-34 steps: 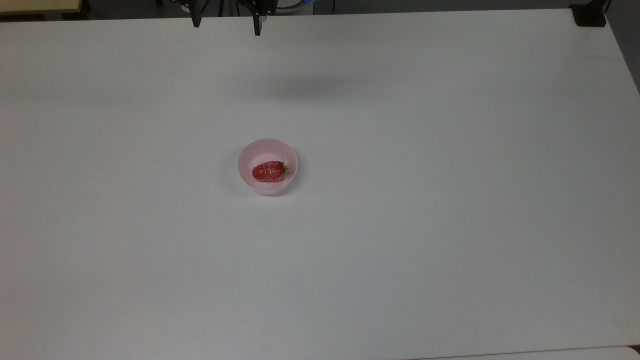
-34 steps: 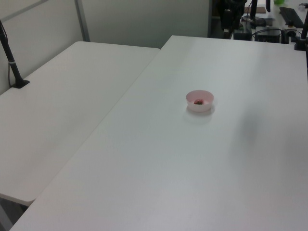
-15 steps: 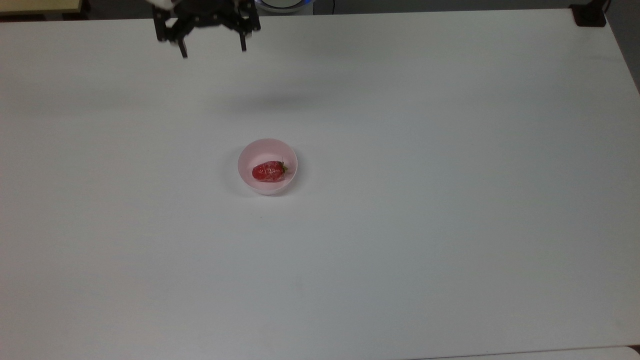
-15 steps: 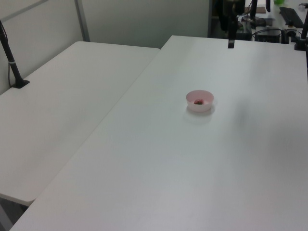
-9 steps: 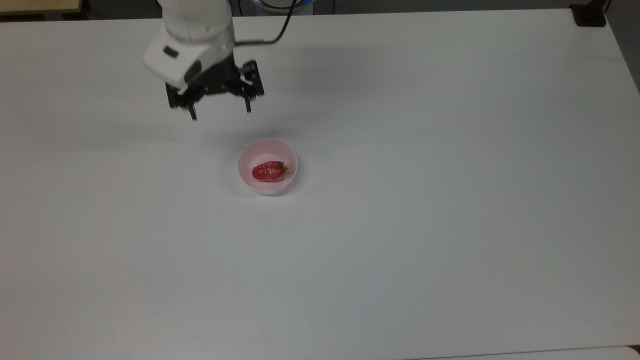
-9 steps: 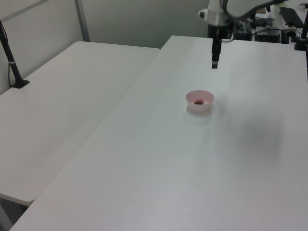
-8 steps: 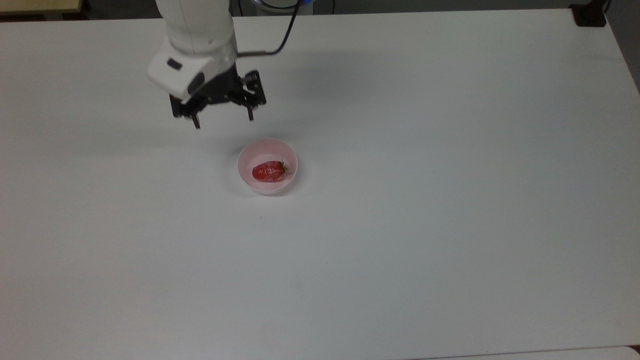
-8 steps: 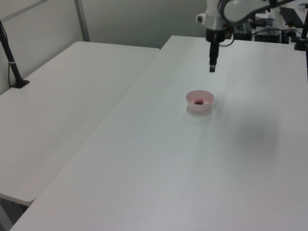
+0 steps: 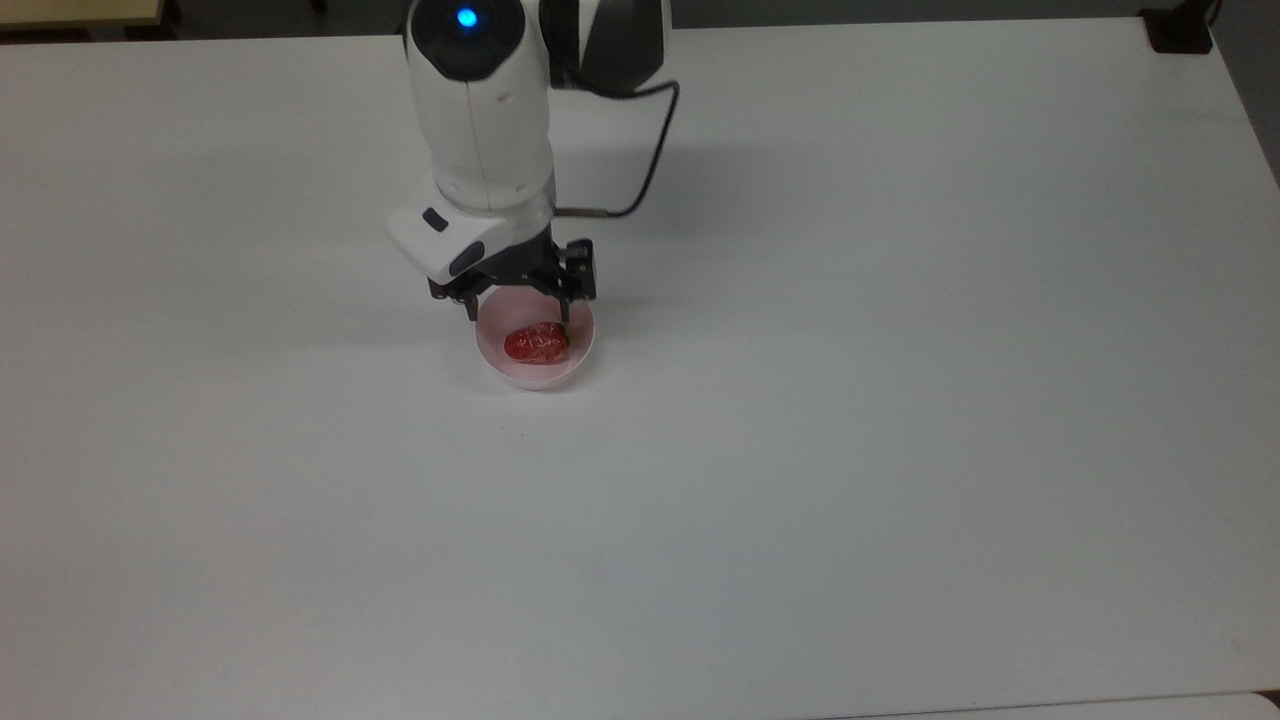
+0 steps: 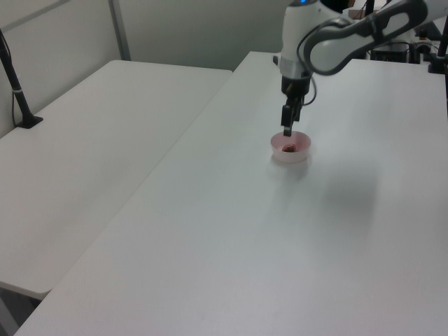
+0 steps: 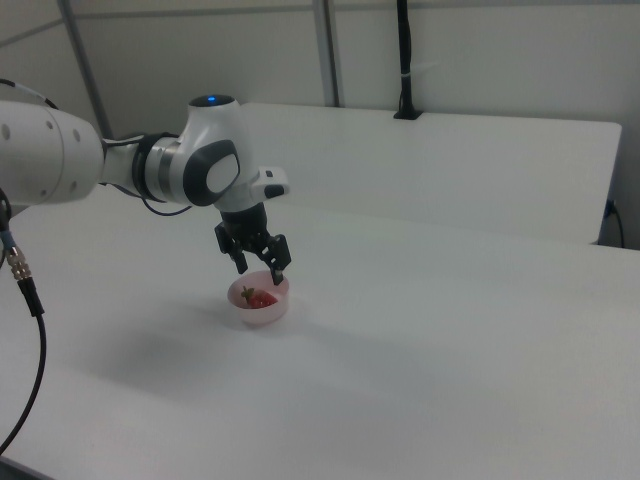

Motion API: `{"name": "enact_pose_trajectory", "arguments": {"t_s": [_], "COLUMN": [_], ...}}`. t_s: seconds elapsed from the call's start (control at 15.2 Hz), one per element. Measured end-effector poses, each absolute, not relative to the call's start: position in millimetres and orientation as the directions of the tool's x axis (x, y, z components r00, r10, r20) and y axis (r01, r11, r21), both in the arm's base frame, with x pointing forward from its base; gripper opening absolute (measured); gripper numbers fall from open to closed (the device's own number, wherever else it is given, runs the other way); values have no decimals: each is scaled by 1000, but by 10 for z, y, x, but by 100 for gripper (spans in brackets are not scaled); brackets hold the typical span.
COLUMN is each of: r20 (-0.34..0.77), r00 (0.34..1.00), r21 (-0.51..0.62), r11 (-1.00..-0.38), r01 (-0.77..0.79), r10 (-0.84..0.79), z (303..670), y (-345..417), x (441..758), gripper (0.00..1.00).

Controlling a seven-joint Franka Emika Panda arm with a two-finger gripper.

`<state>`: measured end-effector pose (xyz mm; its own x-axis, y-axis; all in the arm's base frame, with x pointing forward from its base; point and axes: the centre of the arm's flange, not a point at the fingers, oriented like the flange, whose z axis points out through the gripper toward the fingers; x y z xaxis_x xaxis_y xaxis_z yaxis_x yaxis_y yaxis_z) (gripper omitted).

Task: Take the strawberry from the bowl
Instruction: 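Move the open gripper over the pink bowl and lower it, then lower the gripper into the bowl around the red strawberry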

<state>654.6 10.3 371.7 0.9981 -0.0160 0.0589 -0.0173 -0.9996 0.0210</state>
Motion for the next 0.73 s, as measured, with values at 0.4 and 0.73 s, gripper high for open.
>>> {"name": "enact_pose_trajectory", "arguments": {"t_s": [0.4,0.73], "r20": [40,8], "r00": [922,848], "r21": [6,20], "r11": [-922,-848], "r01": [-387,-529], "r10": [-386,-529], "z": [3419,3233], "y": [118,119], "x": [6550,6454], "gripper": [88,87]}}
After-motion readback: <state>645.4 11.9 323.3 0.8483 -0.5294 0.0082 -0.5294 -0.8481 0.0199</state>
